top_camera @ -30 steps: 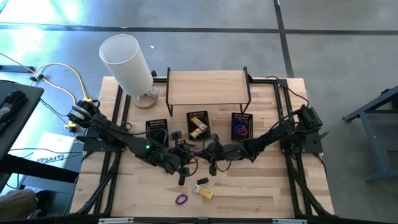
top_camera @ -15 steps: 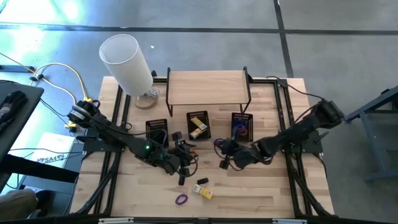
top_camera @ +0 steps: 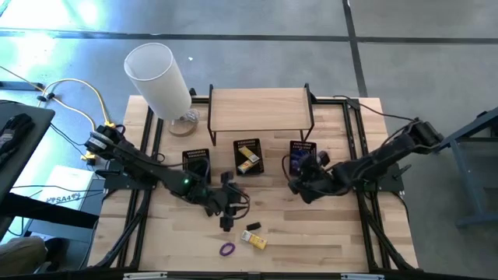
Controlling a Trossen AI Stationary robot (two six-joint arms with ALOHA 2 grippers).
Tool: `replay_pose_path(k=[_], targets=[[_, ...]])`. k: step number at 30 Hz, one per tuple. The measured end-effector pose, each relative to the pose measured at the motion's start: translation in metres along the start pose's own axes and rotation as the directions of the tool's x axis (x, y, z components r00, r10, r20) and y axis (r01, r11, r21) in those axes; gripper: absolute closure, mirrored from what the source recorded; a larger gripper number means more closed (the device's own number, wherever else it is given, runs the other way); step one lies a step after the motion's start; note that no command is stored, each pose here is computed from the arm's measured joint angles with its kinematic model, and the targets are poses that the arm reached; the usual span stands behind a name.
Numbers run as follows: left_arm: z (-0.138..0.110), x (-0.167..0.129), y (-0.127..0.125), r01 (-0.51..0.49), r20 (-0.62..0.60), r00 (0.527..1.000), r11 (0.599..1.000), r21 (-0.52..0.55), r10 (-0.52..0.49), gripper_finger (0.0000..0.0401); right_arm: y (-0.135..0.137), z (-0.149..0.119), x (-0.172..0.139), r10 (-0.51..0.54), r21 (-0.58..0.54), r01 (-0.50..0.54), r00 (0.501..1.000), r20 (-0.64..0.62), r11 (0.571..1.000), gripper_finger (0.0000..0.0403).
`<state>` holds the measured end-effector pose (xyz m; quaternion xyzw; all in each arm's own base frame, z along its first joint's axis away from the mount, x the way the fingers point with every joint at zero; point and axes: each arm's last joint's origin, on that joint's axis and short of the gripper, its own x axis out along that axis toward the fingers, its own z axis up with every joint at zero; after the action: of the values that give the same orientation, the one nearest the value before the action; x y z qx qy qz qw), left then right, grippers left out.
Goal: Pick & Place Office Desk Supplies
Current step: Put the purple spring keychain into the right black bin
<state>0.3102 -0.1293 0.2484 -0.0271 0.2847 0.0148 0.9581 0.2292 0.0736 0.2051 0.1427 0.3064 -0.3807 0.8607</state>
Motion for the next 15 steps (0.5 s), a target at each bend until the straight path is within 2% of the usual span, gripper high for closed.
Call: replay_pose_path(k=[9, 15], targets=[[0.001, 0.001, 0.001, 0.007, 0.001, 1.0, 1.0, -0.006, -0.006, 0.0222, -0.004, -0.006, 0.04, -0.111, 0.03, 0.118, 0.976, -0.186, 0.993, 0.0395], [-0.001, -0.002, -0.005, 0.021, 0.0, 1.0, 1.0, 0.003, -0.021, 0.0222, -0.009, -0.009, 0.055, -0.163, 0.027, 0.174, 0.956, -0.245, 0.984, 0.0379]])
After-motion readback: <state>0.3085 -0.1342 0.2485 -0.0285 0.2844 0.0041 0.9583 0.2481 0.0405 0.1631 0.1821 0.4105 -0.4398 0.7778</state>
